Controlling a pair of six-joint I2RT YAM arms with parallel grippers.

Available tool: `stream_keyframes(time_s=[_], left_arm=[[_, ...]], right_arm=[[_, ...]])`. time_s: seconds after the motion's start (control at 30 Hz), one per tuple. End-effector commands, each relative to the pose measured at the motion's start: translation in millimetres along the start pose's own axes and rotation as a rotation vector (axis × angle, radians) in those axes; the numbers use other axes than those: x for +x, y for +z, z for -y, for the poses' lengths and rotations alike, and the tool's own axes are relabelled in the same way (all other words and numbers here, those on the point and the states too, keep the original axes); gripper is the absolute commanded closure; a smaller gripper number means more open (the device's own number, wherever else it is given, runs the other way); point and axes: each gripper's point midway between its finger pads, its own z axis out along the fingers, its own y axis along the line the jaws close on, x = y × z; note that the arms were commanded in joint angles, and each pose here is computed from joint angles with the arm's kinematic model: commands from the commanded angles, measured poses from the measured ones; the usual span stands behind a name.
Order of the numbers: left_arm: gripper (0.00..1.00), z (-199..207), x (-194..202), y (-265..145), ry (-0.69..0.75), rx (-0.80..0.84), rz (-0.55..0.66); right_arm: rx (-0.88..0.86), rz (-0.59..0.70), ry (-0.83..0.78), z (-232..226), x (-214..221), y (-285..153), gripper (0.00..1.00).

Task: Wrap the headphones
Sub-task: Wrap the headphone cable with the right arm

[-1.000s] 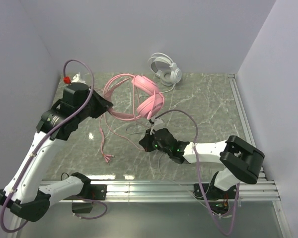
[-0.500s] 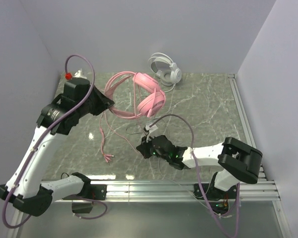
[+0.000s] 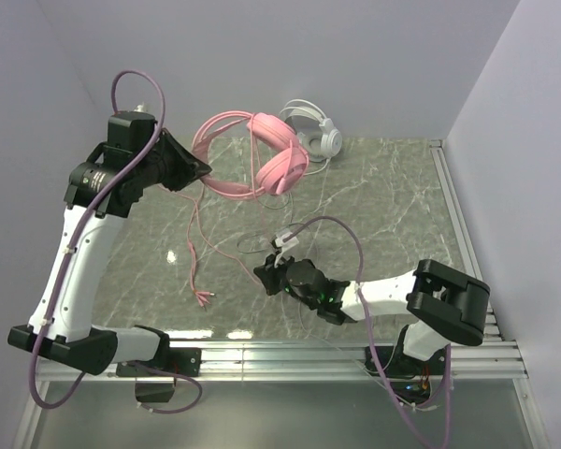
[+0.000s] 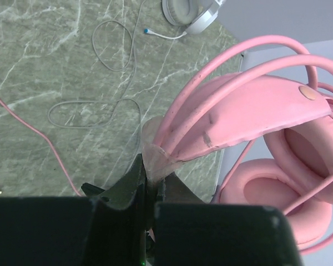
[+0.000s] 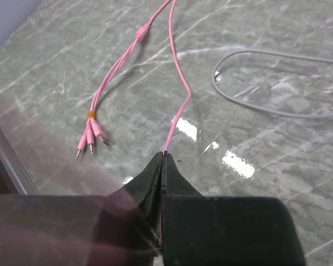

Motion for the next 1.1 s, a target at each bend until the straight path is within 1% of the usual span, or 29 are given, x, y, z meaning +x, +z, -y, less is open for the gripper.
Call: stream_keyframes(time_s=[0.0, 0.07, 0.1, 0.23, 0.47, 0.6, 0.83, 1.07], left_arm=[[1.0, 74, -36, -52, -0.107, 0.316, 0.11], [0.99, 71, -37, -54, -0.123, 0.325, 0.124], [0.99, 66, -35, -49, -0.132, 0.312, 0.119], [0.99, 61, -34, -46, -0.151, 0.316, 0.113], [1.0, 66, -41, -40, -0.163, 0.308, 0.1], [1.0, 71, -50, -39, -0.168, 0.307, 0.112], [1.0, 78, -58, -34, -0.179, 0.315, 0.099], [1.0, 85, -62, -42, -0.186, 0.348, 0.1]], right_arm=[[0.083, -0.068, -0.039, 27, 33, -12, 1.0], [0.072, -0.012, -0.011, 25, 21, -16, 1.0], [0.069, 0.011, -0.007, 26, 17, -21, 1.0], [0.049, 0.064, -0.022, 21, 4, -29, 1.0], [-0.015, 0.047, -0.142, -6, 16, -28, 1.0], [-0.063, 0.036, -0.199, -26, 23, -26, 1.0], [-0.061, -0.004, -0.24, -33, 37, -18, 1.0], [-0.046, -0.036, -0.276, -31, 53, -12, 1.0]])
